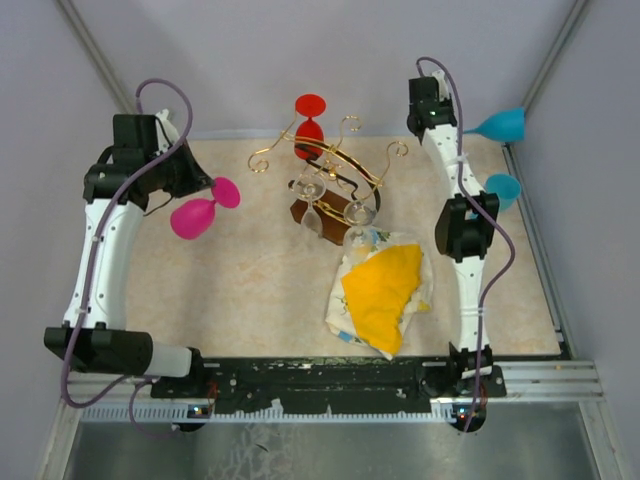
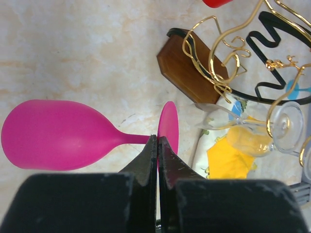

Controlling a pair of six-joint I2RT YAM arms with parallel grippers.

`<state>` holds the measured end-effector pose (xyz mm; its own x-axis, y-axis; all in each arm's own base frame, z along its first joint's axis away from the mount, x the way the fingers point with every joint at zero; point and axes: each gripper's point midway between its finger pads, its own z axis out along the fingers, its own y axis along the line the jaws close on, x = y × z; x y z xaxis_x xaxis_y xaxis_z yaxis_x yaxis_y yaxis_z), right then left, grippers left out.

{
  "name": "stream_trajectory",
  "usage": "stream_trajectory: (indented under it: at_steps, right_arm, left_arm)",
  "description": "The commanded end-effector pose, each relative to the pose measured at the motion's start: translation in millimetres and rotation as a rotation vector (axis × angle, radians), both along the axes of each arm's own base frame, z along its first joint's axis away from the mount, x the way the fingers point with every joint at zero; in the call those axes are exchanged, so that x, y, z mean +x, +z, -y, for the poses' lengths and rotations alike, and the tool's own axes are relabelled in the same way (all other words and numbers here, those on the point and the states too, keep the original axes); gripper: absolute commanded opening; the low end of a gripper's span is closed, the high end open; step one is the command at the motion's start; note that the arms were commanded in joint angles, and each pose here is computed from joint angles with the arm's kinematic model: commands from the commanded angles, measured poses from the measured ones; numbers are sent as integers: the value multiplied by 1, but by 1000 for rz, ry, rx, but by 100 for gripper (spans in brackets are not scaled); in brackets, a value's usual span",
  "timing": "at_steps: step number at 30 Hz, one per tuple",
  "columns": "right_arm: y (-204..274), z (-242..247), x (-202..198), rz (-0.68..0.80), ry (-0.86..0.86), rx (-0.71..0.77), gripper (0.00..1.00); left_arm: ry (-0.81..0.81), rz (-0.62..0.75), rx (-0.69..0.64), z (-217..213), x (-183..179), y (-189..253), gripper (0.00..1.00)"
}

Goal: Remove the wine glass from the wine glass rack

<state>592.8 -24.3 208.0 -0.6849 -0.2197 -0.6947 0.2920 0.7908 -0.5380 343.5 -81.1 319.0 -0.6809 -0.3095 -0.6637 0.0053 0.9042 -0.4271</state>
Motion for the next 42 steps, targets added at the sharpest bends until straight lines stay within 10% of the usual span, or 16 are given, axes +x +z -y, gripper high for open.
stream_trajectory:
  at_steps: [1,17,42]
  right_arm:
    - [12,23,9,35,-99,-231,0]
    - [-58,43,11,-138,-149,-463,0]
    - [-60,67,16,-115,-140,-316,0]
  left_arm:
    - [55,11,67,-17,13,-2,0]
    - [275,-157,447,-101,55,-55,0]
    - [361,-259,624,-135,62,-79,0]
